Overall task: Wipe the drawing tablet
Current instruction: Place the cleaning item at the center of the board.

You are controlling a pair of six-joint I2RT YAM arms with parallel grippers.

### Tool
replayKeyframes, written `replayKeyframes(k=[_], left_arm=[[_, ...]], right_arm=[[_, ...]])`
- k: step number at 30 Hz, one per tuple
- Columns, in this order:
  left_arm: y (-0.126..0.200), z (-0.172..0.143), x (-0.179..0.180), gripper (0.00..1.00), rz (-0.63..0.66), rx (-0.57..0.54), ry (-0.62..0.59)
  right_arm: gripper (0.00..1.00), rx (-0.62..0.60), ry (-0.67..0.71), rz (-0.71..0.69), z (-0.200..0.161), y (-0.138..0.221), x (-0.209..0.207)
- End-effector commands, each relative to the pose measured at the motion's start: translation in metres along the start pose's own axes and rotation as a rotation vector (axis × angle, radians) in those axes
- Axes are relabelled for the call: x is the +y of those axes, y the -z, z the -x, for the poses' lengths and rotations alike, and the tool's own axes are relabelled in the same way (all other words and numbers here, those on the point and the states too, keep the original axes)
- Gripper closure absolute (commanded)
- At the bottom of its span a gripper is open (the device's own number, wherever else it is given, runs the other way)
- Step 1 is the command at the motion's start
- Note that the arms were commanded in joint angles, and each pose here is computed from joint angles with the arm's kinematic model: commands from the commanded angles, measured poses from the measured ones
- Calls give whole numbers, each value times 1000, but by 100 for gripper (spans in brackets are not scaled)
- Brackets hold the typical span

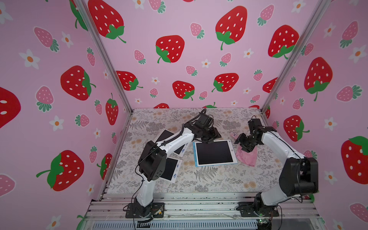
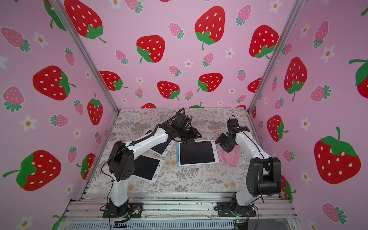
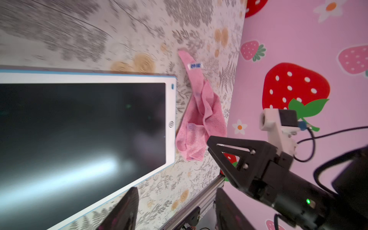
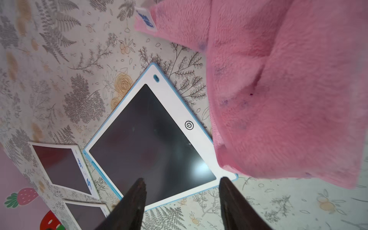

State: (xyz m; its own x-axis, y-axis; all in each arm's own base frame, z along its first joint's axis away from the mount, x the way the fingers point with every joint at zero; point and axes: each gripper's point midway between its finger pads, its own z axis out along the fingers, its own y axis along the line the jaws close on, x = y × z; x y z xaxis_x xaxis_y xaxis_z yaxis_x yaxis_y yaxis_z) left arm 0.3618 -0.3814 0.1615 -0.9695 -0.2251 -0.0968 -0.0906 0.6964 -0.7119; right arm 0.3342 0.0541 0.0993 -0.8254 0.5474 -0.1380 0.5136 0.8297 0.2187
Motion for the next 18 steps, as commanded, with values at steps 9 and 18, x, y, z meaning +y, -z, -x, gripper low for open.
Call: replayKeyframes(k=[9,18], left_arm=[[-11,-8,123,22,180,68,95],[-12,-3,156,18,312,83,7]], right_arm=[[19,101,143,38,9,-38,21],[15,201,165,29,20,-63,13]])
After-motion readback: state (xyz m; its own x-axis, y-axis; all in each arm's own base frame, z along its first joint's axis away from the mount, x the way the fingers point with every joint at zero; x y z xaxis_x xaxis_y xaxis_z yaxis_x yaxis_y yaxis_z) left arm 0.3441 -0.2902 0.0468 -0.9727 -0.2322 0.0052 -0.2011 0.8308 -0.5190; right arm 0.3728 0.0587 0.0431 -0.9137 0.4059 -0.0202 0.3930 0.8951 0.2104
